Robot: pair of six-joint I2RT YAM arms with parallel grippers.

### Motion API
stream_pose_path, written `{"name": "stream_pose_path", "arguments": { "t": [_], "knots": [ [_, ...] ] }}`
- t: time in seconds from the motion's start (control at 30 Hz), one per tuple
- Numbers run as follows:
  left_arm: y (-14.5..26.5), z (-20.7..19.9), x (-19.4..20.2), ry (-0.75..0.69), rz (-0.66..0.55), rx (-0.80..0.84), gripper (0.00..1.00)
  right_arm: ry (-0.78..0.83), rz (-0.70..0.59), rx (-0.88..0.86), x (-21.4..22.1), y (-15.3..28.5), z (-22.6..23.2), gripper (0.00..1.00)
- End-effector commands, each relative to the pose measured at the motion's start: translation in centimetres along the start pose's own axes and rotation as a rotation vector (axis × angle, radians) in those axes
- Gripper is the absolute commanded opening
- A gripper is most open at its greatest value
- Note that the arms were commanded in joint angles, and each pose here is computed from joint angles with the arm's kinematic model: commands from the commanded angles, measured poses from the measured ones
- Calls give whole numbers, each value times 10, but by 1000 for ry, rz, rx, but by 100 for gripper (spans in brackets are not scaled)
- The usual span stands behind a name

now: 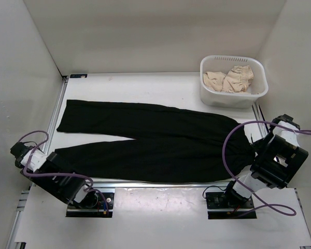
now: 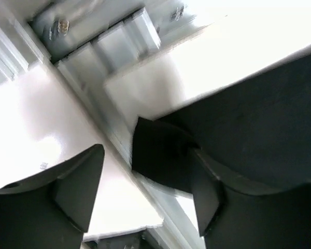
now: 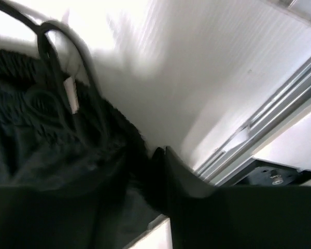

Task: Fold and stack the trousers
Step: Flatten the trousers out

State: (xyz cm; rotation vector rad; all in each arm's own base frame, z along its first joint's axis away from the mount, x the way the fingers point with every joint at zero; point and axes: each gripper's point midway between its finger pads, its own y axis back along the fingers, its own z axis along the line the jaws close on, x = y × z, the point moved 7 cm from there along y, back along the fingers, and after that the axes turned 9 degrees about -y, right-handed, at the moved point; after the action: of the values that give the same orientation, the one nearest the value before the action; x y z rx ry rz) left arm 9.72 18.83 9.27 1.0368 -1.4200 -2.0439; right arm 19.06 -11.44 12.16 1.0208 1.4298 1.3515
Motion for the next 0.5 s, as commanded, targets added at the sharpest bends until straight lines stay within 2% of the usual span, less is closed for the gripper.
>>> {"name": "stream_pose_path", "arguments": {
  "t": [0.0,0.03,0.07,0.1,0.2,0.3,0.47],
  "knots": [
    [33,5,-1,15,10,22,79,2,-83,23,-14,13,-3,41],
    [41,5,-4,15,3,42,79,2,-83,23,-14,13,-4,51],
    [49,3,-10,16,-5,75,79,1,-96,25,-16,15,-3,54],
    [69,2,-27,18,-49,136,79,10,-96,25,-16,15,-3,56],
    [80,-20,-53,-66,-73,231,71,28,-110,41,-15,15,-2,58],
    [56,-52,-58,-191,-19,241,62,90,-152,61,-13,21,6,61],
    [8,-70,-45,-300,39,105,55,234,-225,139,2,32,16,62]
  ]
}}
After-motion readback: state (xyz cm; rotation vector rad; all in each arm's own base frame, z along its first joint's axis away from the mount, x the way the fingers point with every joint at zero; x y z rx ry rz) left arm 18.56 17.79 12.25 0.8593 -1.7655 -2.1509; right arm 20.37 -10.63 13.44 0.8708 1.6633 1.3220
